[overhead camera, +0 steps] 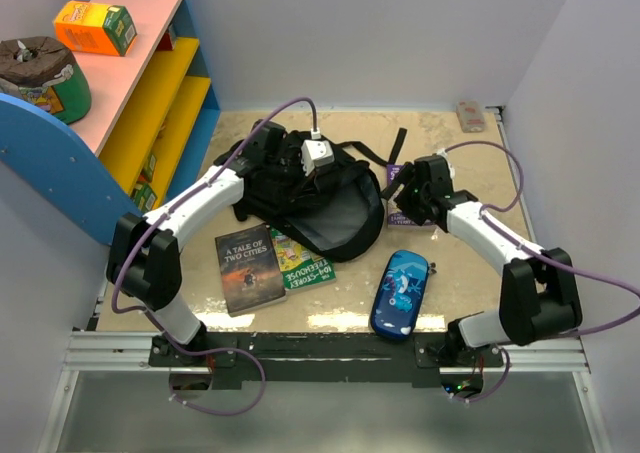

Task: Pack the student bag
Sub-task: Adjust the book at the center of the board, then pick up the book from the center of the board.

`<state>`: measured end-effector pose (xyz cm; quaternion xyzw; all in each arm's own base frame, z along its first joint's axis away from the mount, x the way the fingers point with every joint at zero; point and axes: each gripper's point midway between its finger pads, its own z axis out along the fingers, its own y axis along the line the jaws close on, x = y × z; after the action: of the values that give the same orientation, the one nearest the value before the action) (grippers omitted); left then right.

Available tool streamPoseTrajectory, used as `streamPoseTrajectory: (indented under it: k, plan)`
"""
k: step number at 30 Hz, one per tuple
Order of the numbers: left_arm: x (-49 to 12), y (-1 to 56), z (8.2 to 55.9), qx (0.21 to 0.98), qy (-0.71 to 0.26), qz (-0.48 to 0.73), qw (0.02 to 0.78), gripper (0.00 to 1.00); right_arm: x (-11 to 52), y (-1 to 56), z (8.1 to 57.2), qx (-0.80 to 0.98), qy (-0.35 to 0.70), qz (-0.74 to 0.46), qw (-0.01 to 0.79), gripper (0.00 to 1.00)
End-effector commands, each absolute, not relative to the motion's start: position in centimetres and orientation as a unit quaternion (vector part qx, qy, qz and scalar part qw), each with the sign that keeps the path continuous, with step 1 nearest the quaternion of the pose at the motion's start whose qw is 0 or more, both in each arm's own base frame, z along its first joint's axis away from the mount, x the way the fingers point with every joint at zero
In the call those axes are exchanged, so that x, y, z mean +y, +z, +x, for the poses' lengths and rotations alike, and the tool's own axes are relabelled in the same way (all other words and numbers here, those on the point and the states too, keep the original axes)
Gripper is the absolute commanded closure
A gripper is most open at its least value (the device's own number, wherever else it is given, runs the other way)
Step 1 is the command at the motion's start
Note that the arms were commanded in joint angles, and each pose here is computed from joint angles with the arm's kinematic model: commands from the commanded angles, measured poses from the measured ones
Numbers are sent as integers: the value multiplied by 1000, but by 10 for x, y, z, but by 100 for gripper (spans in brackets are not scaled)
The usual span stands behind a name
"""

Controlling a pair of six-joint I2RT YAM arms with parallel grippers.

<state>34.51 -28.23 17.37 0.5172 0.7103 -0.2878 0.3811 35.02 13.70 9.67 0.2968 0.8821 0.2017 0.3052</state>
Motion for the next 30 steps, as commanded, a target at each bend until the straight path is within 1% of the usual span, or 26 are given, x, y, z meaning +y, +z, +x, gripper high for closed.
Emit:
streamPoseTrajectory:
  k: [1,3,4,6,7,10,15,17,21,24,30]
  plan:
    - [-282,181,344,698,-292,524,391,100,95,126,356,884,122,270,363,19]
    - [-281,181,345,698,-288,525,392,100,74,132,361,873,100,280,387,18]
    - [-280,181,345,699,-286,525,393,100,54,133,365,867,84,290,397,18]
    - [-281,181,345,698,-286,525,393,100,34,125,373,861,63,300,407,18]
    - [-281,182,345,699,-288,524,393,100,18,119,377,858,50,307,408,18]
    - [-282,183,345,700,-291,521,393,100,3,95,389,863,24,309,398,19]
    - [-283,180,346,703,-295,517,388,100,6,75,405,862,34,304,404,22]
    - [-283,177,346,705,-295,517,385,100,10,61,406,869,42,302,390,23]
    - [-282,175,347,707,-292,519,383,100,20,48,408,874,63,299,379,31]
    - [-282,173,347,708,-291,519,381,100,27,58,406,866,88,298,392,36]
    - [-283,162,350,709,-288,524,374,100,61,83,407,858,148,275,408,39]
